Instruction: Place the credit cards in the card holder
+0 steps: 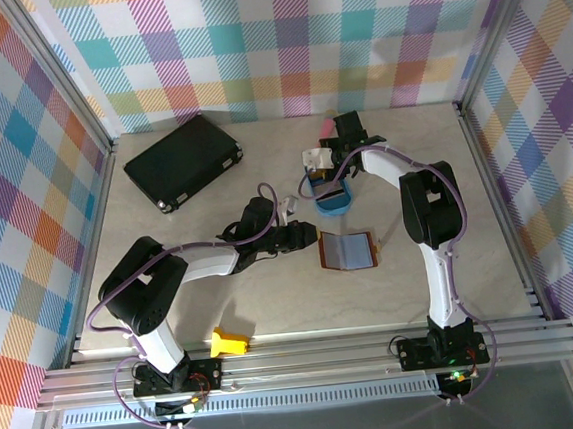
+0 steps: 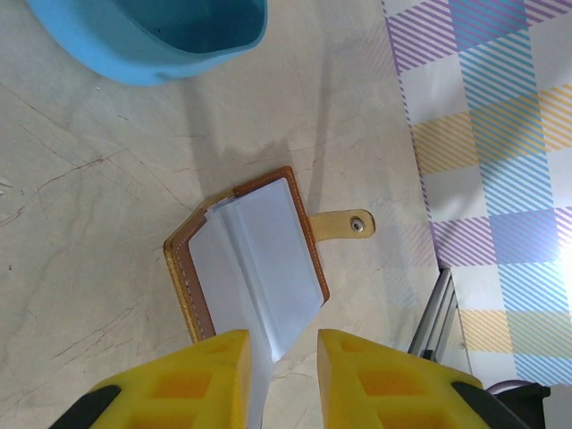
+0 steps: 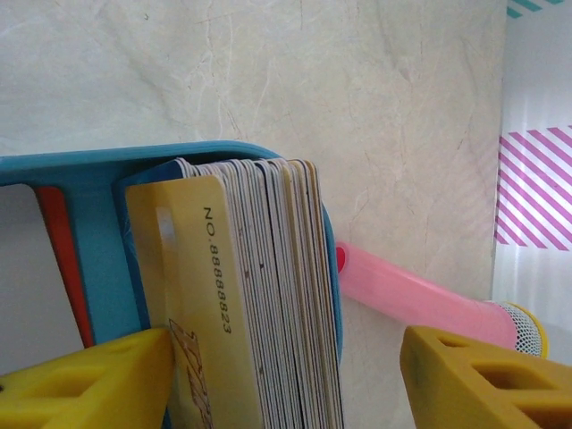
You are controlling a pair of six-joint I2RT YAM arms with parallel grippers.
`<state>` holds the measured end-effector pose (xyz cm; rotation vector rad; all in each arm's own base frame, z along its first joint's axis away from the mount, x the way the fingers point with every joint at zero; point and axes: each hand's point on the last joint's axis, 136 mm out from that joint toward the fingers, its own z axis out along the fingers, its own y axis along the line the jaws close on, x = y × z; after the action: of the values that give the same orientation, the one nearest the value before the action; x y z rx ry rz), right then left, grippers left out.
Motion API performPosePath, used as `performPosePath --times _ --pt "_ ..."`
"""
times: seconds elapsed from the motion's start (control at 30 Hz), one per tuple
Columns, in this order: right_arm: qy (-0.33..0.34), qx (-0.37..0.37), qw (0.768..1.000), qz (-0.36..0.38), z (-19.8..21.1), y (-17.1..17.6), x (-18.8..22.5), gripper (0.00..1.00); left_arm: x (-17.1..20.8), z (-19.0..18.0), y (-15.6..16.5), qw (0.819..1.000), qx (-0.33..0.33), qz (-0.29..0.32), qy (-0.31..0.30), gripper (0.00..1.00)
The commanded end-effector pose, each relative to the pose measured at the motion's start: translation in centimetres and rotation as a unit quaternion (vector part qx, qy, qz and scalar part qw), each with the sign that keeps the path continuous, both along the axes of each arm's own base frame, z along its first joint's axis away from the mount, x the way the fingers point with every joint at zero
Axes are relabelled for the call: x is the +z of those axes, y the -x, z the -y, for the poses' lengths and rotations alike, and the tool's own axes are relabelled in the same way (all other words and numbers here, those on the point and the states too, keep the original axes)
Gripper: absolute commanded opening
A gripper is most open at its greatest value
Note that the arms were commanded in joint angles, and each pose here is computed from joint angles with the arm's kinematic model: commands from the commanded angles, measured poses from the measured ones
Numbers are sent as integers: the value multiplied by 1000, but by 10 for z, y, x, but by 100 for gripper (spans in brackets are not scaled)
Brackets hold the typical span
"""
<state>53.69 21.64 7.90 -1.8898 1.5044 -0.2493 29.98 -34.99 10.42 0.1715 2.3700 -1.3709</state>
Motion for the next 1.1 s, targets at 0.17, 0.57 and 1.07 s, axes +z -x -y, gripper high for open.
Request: performPosePath --times 0.17,0.57,1.07 --pt "-31 -1 999 31 -8 -3 50 58 14 5 -4 1000 -4 14 26 26" --pt "-35 -2 999 31 -7 3 63 39 15 7 -2 999 -4 15 34 27" --pt "-94 -11 995 -16 -3 36 106 0 23 8 0 999 -3 23 38 27"
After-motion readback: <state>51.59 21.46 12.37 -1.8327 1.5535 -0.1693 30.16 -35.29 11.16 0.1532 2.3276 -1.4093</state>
